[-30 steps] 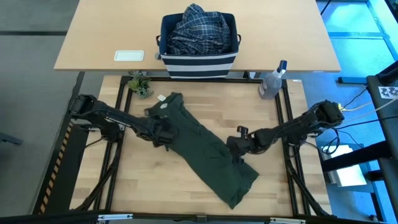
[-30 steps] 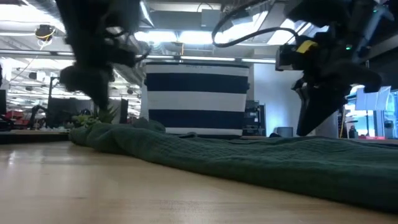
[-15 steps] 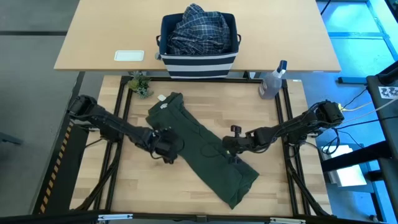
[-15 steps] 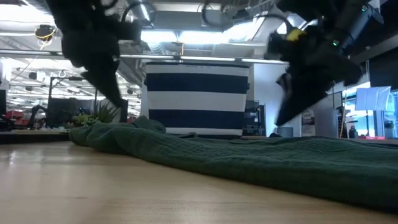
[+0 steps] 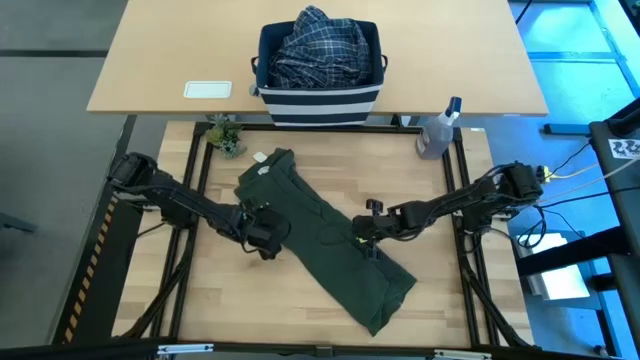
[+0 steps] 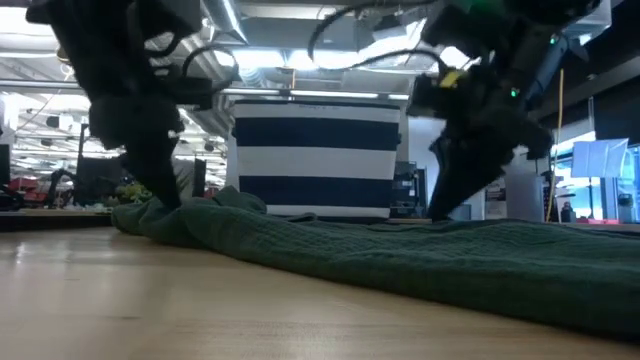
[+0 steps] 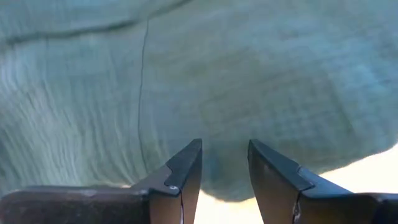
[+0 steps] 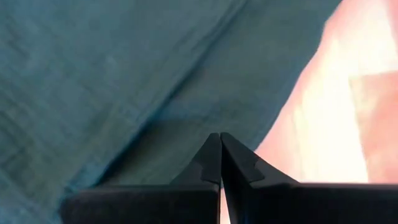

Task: Fold Laundry from Bin
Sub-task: Fold the green polo shirt

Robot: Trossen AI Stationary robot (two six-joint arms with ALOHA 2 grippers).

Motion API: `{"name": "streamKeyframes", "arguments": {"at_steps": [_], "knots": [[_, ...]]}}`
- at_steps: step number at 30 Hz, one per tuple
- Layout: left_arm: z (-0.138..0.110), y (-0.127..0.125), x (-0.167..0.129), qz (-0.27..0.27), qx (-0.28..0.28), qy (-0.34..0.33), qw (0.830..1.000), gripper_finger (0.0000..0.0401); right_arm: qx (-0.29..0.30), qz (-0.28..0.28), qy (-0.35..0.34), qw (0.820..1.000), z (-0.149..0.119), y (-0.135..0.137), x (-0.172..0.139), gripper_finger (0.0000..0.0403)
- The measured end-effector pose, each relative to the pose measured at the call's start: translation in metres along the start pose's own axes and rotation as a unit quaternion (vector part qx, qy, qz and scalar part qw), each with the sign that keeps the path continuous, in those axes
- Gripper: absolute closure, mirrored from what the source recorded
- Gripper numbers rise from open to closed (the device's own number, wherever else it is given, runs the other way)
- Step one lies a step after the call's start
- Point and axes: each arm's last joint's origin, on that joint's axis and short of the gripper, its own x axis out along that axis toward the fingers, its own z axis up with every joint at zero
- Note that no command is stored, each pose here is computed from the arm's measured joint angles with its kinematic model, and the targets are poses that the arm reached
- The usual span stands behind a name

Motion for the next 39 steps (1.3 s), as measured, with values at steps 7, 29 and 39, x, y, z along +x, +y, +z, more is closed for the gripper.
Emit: {"name": "streamKeyframes", "arguments": {"at_steps": [7, 29, 39], "knots": [[-0.008, 0.020, 0.017, 0.039, -0.012, 0.030, 0.999, 0.0277, 0.009, 0.004, 0.061, 0.998, -0.012, 0.002, 0.010, 0.0402], [0.024, 0.077, 0.054, 0.106, 0.095, 0.022, 0.990, 0.0277, 0.064, 0.146, -0.010, 0.987, -0.021, 0.089, -0.010, 0.0402], [0.034, 0.105, 0.063, 0.164, 0.150, 0.038, 0.974, 0.0277, 0.038, 0.126, -0.024, 0.991, -0.019, 0.085, -0.009, 0.0402]]}}
